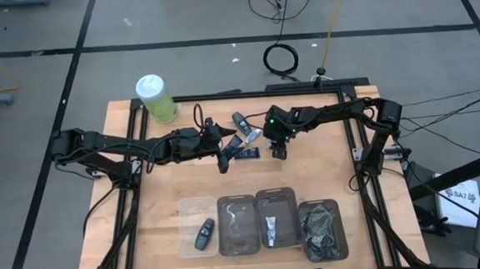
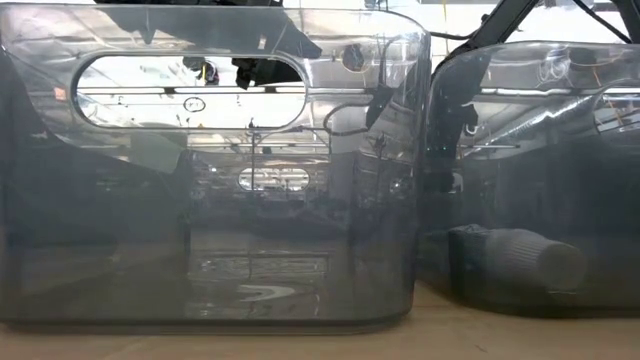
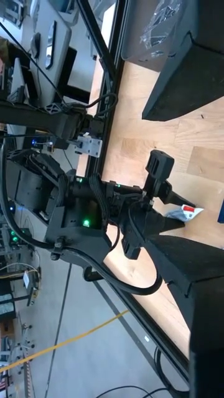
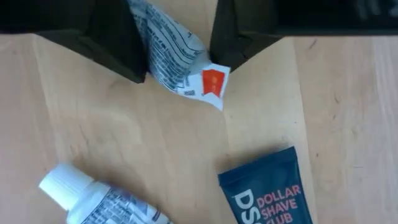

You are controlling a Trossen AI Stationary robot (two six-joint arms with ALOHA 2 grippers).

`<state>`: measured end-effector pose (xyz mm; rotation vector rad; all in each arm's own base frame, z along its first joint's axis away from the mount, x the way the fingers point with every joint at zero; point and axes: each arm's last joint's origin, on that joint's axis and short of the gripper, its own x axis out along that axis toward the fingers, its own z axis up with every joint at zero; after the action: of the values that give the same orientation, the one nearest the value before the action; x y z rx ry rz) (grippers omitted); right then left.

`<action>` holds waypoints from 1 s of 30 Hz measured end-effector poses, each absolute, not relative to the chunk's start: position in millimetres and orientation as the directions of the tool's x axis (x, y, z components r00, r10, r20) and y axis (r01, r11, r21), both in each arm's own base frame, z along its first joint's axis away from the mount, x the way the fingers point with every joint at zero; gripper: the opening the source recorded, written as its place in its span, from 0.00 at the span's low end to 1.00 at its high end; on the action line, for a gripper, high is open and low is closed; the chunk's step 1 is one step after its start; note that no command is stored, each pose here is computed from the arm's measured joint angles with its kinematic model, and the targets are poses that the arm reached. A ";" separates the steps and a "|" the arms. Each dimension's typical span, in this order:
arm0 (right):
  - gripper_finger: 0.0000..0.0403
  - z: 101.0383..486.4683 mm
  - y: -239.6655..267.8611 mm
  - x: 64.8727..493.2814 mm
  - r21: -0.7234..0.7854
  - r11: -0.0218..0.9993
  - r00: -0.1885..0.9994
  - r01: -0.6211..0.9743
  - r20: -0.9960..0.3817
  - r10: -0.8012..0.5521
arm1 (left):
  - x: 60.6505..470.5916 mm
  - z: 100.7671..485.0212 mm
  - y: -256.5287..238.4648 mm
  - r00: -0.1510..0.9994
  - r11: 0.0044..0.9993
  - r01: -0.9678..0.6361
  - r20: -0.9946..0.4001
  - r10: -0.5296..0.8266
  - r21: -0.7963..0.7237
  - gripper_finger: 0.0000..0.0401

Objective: Pick & Place Travel size toiletries
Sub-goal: Put the right white toothpaste into the middle black bin

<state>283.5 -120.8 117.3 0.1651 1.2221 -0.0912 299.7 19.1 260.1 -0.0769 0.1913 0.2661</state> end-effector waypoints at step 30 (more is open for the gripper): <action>0.07 193.3 -79.8 280.3 0.111 0.993 0.622 -0.037 -0.775 0.110 | 299.6 259.9 19.2 0.945 0.960 -0.274 -0.200 0.257 -0.062 0.75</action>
<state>280.3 -79.8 193.3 0.0869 0.8952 0.0846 299.6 19.2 259.9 -0.0895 0.1920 0.2713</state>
